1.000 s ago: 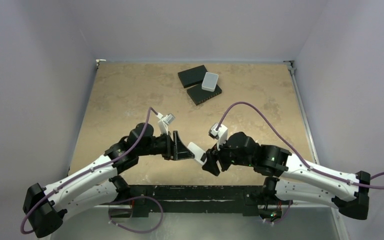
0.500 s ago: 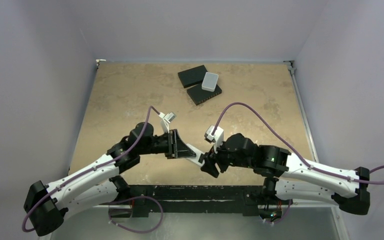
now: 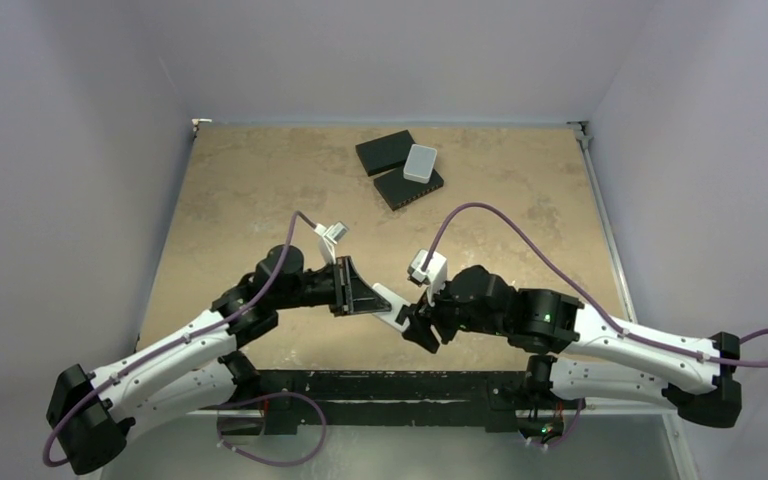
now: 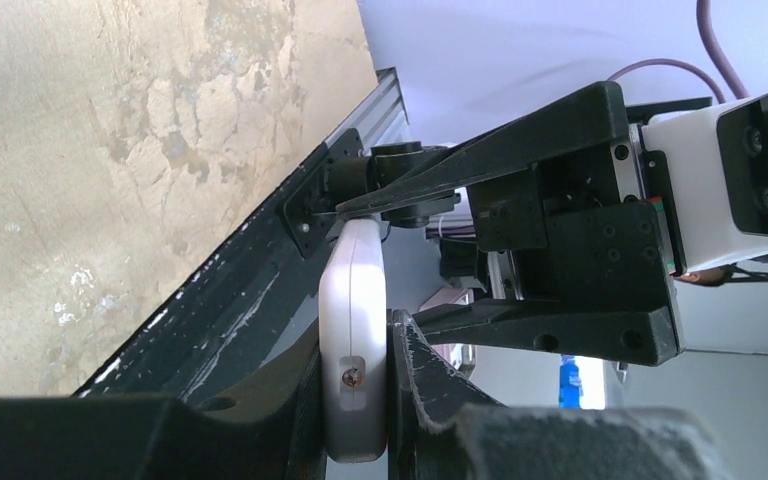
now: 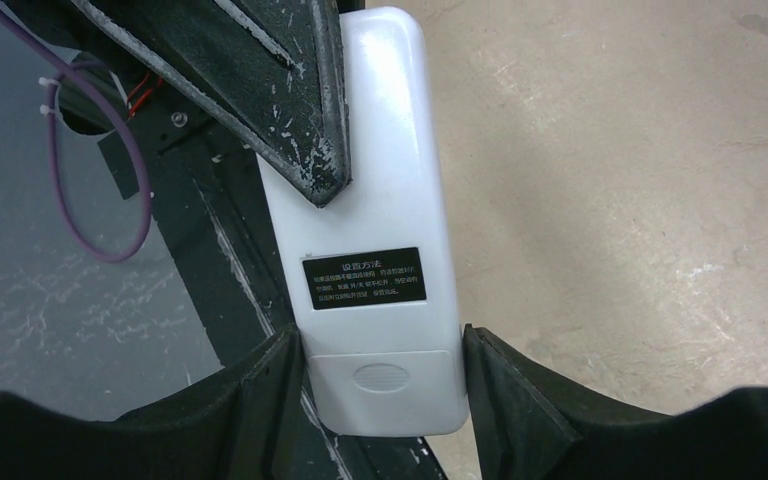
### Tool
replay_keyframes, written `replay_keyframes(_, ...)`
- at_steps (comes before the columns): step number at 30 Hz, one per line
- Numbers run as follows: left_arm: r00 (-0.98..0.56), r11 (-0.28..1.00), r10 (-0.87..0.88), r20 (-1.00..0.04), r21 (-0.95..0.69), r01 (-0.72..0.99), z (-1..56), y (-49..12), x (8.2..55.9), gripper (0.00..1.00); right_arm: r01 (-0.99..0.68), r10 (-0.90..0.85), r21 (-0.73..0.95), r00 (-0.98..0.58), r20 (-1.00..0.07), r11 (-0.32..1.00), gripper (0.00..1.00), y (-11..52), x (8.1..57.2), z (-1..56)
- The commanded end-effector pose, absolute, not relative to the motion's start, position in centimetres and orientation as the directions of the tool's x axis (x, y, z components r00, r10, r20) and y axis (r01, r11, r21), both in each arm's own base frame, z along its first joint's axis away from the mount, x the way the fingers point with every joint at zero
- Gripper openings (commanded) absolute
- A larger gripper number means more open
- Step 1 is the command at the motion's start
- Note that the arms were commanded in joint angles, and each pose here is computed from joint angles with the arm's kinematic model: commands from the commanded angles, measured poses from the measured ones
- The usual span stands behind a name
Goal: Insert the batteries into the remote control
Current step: Turn over the remote control at the center of the board.
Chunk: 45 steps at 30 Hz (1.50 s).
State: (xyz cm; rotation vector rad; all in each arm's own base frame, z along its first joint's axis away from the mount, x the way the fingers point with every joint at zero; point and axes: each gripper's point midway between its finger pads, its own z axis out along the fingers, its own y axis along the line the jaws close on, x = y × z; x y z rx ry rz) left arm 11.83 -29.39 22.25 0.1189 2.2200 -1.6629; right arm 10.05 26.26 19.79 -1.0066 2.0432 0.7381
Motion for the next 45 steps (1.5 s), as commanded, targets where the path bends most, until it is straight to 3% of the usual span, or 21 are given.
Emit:
replay_keyframes(1,-0.924,0.233,-0.16,-0.348,-0.923,0.307,24.4,-29.4,11.3,0.0,-0.817,-0.325,0.153,-0.383,-0.865,0.556,0.62,26.4,11.4,23.4)
replay_keyframes(5,-0.93,0.205,-0.205,-0.306,-0.942,0.265,24.8,-29.3,11.6,0.0,-0.827,-0.315,0.142,-0.358,-0.879,0.544,0.72,26.8,11.6,24.2)
replay_keyframes(11,-0.939,0.148,-0.288,-0.189,-0.977,0.151,24.9,-28.9,11.9,0.0,-0.864,-0.314,0.084,-0.269,-0.91,0.496,0.75,28.3,11.8,26.2)
replay_keyframes(27,-0.881,0.013,-0.469,0.057,-0.997,-0.072,24.5,-26.1,13.9,0.0,-0.822,-0.481,-0.38,0.152,-0.864,0.425,0.73,30.3,10.7,26.5)
replay_keyframes(35,-0.876,-0.035,-0.471,0.108,-0.994,-0.104,24.2,-25.6,14.1,0.0,-0.734,-0.567,-0.549,0.272,-0.778,0.4,0.72,29.8,10.6,24.3)
replay_keyframes(45,-0.885,-0.054,-0.452,0.115,-0.993,-0.102,24.6,-25.6,13.7,0.0,-0.555,-0.687,-0.712,0.309,-0.657,0.43,0.7,29.4,12.4,23.5)
